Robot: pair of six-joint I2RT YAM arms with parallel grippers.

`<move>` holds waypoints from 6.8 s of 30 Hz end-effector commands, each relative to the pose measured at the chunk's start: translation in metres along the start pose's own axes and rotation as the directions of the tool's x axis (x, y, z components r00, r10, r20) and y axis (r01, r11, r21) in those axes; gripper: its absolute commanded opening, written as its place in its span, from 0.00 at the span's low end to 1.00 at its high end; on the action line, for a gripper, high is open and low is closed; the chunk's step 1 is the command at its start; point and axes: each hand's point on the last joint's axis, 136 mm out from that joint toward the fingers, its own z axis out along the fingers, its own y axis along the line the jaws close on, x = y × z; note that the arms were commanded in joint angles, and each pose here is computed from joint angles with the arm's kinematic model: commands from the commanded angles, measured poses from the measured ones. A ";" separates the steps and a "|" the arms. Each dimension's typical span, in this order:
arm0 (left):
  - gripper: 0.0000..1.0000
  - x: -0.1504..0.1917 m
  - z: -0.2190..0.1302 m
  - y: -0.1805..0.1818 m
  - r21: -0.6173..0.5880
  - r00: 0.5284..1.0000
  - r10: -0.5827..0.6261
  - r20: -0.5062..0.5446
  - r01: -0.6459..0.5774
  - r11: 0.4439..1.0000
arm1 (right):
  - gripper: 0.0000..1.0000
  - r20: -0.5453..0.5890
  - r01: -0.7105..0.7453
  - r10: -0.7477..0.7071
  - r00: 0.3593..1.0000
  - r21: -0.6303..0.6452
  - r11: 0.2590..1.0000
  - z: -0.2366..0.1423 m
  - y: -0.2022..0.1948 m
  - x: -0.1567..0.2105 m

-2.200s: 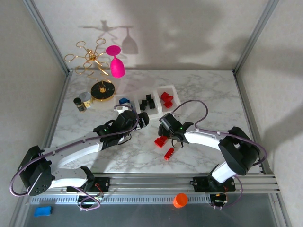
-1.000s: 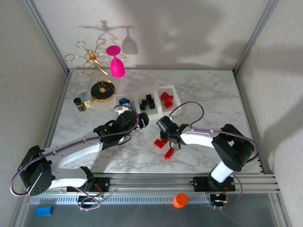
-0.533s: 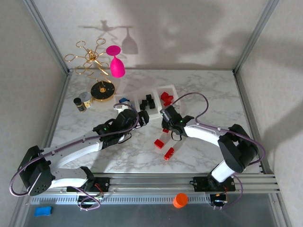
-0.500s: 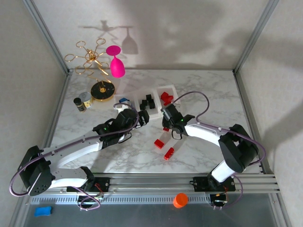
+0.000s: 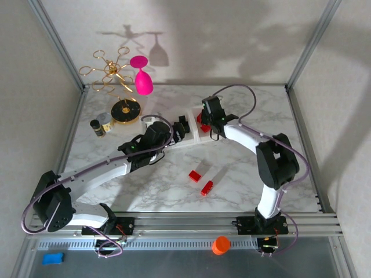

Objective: Sort the legos into containers by color
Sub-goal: Place the lego in the container, then pick up the lego from the bottom-center of the table, then place the lego in the container, then pick up the lego from the bottom-center of the table.

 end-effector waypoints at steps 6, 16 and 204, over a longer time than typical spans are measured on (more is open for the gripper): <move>0.99 -0.020 0.005 -0.012 0.023 0.999 0.008 0.032 -0.009 1.000 | 0.49 0.045 0.101 -0.103 0.994 0.029 0.994 0.023 0.006 -0.029; 1.00 -0.017 -0.003 -0.016 0.067 1.000 0.007 0.010 -0.008 0.998 | 0.62 0.074 0.097 -0.094 0.993 -0.034 0.995 -0.015 0.010 -0.037; 1.00 0.009 -0.046 0.055 -0.080 1.000 0.016 0.019 -0.014 0.997 | 0.17 -0.209 0.030 -0.029 0.978 0.001 1.000 -0.143 -0.005 0.135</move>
